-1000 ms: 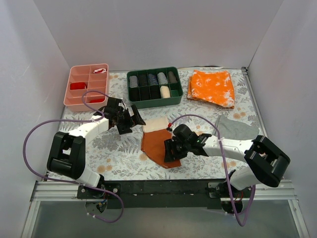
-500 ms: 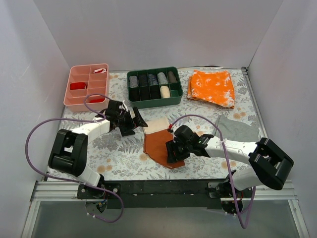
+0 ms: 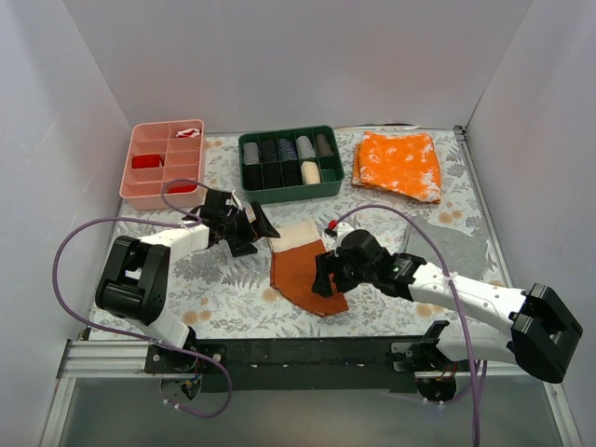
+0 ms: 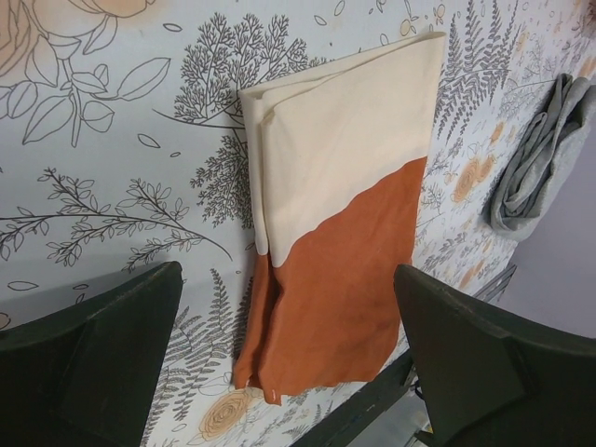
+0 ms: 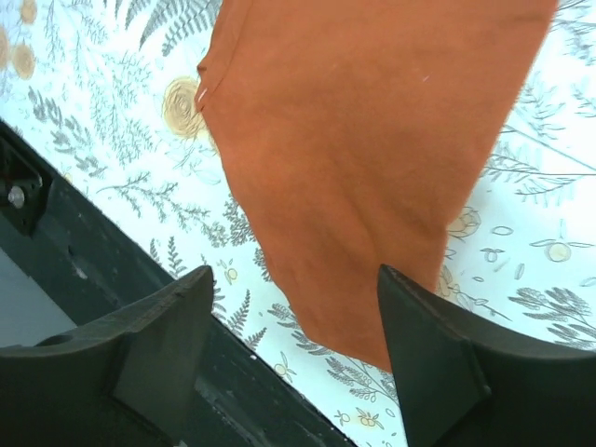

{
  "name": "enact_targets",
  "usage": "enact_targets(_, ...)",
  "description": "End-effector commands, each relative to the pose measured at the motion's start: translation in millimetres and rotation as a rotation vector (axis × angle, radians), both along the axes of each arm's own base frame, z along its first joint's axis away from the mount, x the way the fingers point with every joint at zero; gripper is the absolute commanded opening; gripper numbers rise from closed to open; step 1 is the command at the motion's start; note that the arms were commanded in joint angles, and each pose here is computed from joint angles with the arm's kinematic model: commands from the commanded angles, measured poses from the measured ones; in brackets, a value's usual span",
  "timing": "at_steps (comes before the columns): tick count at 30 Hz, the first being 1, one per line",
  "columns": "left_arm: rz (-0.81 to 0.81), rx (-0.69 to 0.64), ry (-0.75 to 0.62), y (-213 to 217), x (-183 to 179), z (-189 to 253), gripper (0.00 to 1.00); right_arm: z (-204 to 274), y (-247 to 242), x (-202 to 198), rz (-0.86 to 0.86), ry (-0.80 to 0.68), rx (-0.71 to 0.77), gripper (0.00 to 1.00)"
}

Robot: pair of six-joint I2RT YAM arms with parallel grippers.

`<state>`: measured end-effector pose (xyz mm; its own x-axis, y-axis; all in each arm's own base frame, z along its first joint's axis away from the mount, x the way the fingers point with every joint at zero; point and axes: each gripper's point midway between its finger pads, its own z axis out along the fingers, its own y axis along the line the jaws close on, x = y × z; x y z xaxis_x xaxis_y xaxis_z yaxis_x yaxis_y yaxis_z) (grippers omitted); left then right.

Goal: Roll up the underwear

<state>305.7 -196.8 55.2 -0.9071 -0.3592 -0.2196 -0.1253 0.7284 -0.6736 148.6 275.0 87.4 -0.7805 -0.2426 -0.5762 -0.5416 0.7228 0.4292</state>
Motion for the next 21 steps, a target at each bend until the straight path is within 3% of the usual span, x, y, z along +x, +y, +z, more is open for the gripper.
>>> enact_targets(1,-0.01,-0.041,-0.061,-5,9,18,0.98,15,-9,14,-0.093,-0.058,-0.007,0.84)
enact_targets(2,-0.012,-0.046,-0.06,-5,8,19,0.98,16,-11,17,-0.119,-0.067,-0.012,0.86)
enact_targets(3,-0.012,-0.048,-0.06,-5,8,19,0.98,16,-14,20,-0.14,-0.074,-0.022,0.95)
enact_targets(6,-0.013,-0.055,-0.078,-6,10,24,0.98,14,-26,26,-0.21,-0.085,-0.068,0.98)
enact_targets(15,0.064,0.001,-0.154,7,18,37,0.98,16,-46,41,-0.344,-0.147,-0.097,0.98)
enact_targets(21,0.103,0.029,-0.294,20,20,61,0.98,23,-44,49,-0.4,-0.171,-0.033,0.99)
